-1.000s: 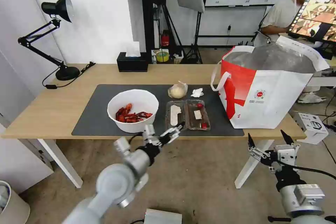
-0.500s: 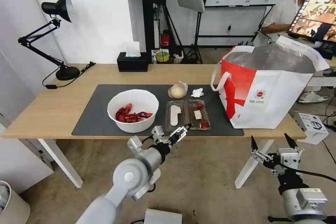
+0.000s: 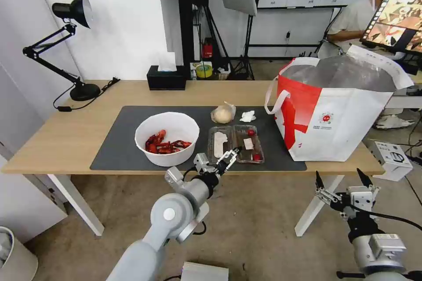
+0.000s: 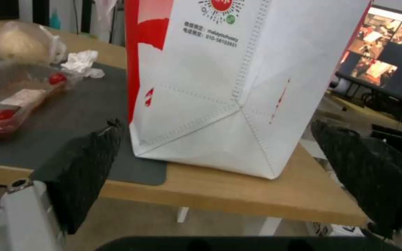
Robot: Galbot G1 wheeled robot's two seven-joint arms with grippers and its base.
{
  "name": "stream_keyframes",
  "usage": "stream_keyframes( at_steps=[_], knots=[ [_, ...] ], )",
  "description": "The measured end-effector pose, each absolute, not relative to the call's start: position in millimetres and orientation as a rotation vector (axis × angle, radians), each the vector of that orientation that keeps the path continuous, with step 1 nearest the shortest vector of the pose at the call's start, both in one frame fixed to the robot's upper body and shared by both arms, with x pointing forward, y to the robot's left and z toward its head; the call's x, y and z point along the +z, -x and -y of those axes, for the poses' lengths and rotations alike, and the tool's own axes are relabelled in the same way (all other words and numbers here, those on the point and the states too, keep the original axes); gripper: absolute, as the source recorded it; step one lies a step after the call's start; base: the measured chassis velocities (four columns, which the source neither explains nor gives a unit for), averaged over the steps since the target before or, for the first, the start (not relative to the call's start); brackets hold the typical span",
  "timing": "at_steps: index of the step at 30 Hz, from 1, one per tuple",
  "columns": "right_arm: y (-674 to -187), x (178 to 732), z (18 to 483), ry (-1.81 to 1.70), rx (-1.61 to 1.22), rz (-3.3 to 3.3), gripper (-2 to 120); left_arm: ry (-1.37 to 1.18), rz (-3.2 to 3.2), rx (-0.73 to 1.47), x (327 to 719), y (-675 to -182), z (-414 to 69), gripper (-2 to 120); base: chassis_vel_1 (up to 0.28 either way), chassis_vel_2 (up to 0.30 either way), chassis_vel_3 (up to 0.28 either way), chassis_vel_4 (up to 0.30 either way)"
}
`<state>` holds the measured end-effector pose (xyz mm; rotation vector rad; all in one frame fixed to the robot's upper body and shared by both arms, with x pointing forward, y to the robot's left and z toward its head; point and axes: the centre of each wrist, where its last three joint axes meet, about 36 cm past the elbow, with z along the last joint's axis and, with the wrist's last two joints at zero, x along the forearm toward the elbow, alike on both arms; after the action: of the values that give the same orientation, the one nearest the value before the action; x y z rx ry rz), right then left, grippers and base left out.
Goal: Pick up the trash from the table and place it into the takeout bag.
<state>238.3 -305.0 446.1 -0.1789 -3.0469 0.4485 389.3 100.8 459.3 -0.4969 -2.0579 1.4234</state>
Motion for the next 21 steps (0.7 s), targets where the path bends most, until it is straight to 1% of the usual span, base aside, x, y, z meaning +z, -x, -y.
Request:
stream_keyframes(
  at_steps=[8,21],
  knots=[
    [-238.7,438.9,306.0,0.192,0.443,3.03,100,0.505,2.069,1.387,447.0,-402.0,-86.3,100,0.0,0.0,0.0,0.0],
    [-241.1,436.2,307.6,0.211,0.449,3.032,100,0.493,2.111,1.361,434.9,-412.6,-89.1,100,0.0,0.0,0.0,0.0]
  ],
)
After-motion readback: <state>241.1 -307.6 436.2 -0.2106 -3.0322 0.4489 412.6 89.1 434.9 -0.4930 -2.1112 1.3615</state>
